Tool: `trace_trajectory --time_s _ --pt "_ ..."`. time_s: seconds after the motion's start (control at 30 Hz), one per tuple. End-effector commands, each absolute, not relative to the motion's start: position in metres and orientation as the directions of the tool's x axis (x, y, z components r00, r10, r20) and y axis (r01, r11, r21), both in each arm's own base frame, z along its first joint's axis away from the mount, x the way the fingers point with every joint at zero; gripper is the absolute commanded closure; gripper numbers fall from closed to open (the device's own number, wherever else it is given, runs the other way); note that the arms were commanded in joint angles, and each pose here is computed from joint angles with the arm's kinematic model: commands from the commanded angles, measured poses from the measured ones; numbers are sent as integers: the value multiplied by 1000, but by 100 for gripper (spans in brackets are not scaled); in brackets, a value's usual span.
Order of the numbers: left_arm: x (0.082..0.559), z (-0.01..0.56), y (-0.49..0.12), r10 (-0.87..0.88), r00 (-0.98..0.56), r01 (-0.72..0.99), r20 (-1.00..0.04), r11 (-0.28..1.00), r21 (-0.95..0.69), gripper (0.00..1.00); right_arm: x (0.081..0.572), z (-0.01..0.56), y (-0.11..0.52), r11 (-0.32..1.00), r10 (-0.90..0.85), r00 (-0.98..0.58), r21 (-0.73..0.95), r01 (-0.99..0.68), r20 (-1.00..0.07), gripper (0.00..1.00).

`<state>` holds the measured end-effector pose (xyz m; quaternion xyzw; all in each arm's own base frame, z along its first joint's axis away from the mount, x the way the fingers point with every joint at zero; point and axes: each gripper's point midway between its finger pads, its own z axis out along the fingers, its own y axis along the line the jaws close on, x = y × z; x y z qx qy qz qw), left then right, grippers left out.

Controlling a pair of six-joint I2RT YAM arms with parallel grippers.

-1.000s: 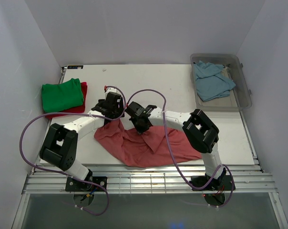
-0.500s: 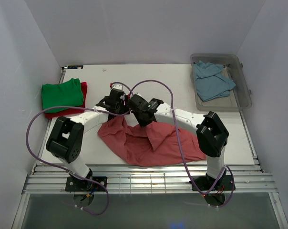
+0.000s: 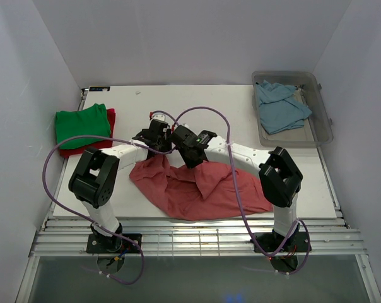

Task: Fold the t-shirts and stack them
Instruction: Flatten the tshirt out

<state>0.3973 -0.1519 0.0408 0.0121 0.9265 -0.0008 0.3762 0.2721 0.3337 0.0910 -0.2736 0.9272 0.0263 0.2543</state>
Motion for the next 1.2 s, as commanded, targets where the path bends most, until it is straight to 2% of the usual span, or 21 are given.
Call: trace_trajectory --time_s 0.0,0.17,0.27,0.3,0.33,0.4,0.43,0.47,0.63,0.77,0.87,1.17 --pt "399 56 -137 6 -686 -37 -727 998 43 22 273 94 338 841 -504 -701 -101 -531 -505 92" --pt "398 57 -136 2 -681 -38 -732 999 38 26 272 91 334 841 -507 -703 -110 -529 -499 92" --pt "398 47 -137 14 -701 -33 -713 998 52 41 271 89 331 842 -509 -705 -117 -526 -494 92" --pt "398 46 -137 12 -703 -36 -711 998 52 48 270 89 331 843 -508 -704 -119 -525 -495 92" --pt "398 47 -137 6 -699 -40 -715 998 48 66 271 89 329 845 -506 -706 -123 -520 -496 92" --pt "398 51 -135 0 -690 -48 -723 998 45 80 271 92 326 851 -498 -707 -126 -510 -501 92" --pt "399 55 -135 -1 -683 -48 -731 998 44 93 272 94 325 853 -493 -707 -125 -506 -507 92" --pt "400 58 -135 2 -678 -48 -735 998 47 99 273 95 323 857 -488 -709 -125 -500 -509 92" --pt "405 86 -123 12 -640 -84 -768 993 85 100 280 111 300 874 -472 -712 -168 -457 -520 92" --pt "408 146 -85 -76 -546 -189 -834 981 35 100 292 128 263 896 -441 -727 -215 -387 -527 91" --pt "405 169 -55 -112 -515 -244 -850 970 20 100 296 134 233 911 -412 -740 -223 -347 -531 90" --pt "389 169 -34 -124 -522 -271 -844 962 26 100 292 129 185 928 -371 -774 -242 -284 -513 89"
